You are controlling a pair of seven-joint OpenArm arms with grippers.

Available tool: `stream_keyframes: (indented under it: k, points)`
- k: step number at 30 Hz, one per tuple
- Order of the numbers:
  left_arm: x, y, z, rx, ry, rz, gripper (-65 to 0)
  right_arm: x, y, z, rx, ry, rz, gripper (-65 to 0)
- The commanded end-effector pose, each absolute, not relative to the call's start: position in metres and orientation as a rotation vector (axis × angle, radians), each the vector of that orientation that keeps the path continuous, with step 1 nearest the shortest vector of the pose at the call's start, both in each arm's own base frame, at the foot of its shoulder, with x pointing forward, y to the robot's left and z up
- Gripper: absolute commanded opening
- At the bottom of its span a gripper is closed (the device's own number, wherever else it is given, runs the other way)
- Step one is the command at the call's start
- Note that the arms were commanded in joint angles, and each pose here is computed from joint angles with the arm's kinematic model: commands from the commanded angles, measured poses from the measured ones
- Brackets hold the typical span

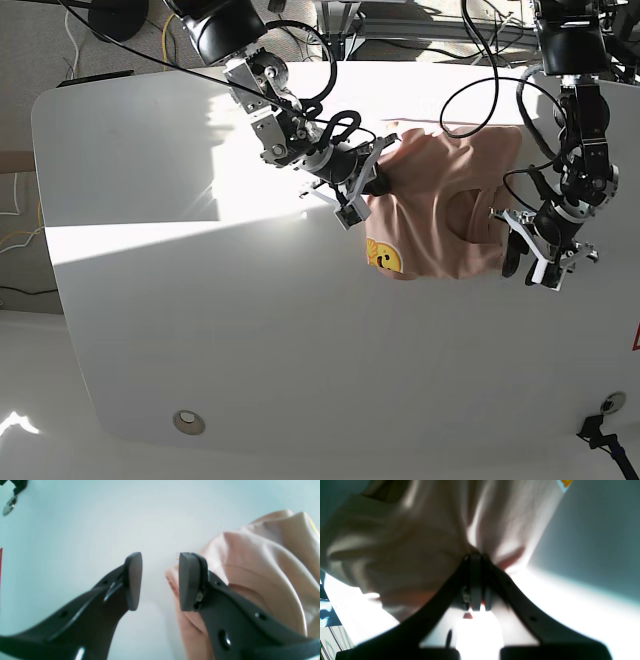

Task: Fold the T-shirt properly
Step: 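Lift the bundled shirt with both grippers and press the folds together, then lower the folded shirt onto the table and flatten it with both grippers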

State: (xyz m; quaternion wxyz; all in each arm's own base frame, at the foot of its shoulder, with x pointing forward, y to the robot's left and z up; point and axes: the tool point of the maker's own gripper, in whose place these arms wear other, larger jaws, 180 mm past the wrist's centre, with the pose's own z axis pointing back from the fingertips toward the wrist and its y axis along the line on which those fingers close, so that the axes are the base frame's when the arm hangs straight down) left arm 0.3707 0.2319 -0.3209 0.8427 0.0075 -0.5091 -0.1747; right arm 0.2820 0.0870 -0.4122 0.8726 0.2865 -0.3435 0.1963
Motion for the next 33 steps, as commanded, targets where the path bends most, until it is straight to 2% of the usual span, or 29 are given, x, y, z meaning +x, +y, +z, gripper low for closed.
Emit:
stream_keyframes:
  k: [1, 5, 10, 15, 21, 25, 33]
  points:
    - [0.379, 0.245, -0.294, 0.055, -1.161, -0.342, -42.7, 0.290, 0.090, -0.401, 0.612, -0.753, 0.416, -65.0]
    - [0.350, 0.214, -0.293, 0.026, -1.167, -0.416, -42.7, 0.294, 0.090, -0.397, 0.611, -0.766, 0.420, -65.0]
    - [0.304, 0.162, -0.312, -0.084, -1.123, -0.460, -42.7, 0.308, 0.093, -0.384, 0.614, -0.803, 0.427, -65.0]
    - [0.269, 0.156, -0.339, -0.123, -1.039, -0.438, -42.7, 0.342, 0.096, -0.352, 0.605, -0.892, 0.448, -65.0]
    - [0.241, 0.154, -0.361, -0.143, -0.957, -0.417, -42.7, 0.374, 0.128, -0.316, 0.646, -0.956, 0.461, -65.0]
    - [0.228, 0.154, -0.369, -0.147, -0.922, -0.414, -42.7, 0.390, 0.141, -0.324, 0.658, -0.952, 0.436, -60.7]
    - [0.229, 0.165, -0.383, -0.133, -0.884, -0.415, -42.7, 0.400, 0.118, -0.393, 0.607, -0.934, 0.324, -60.7]
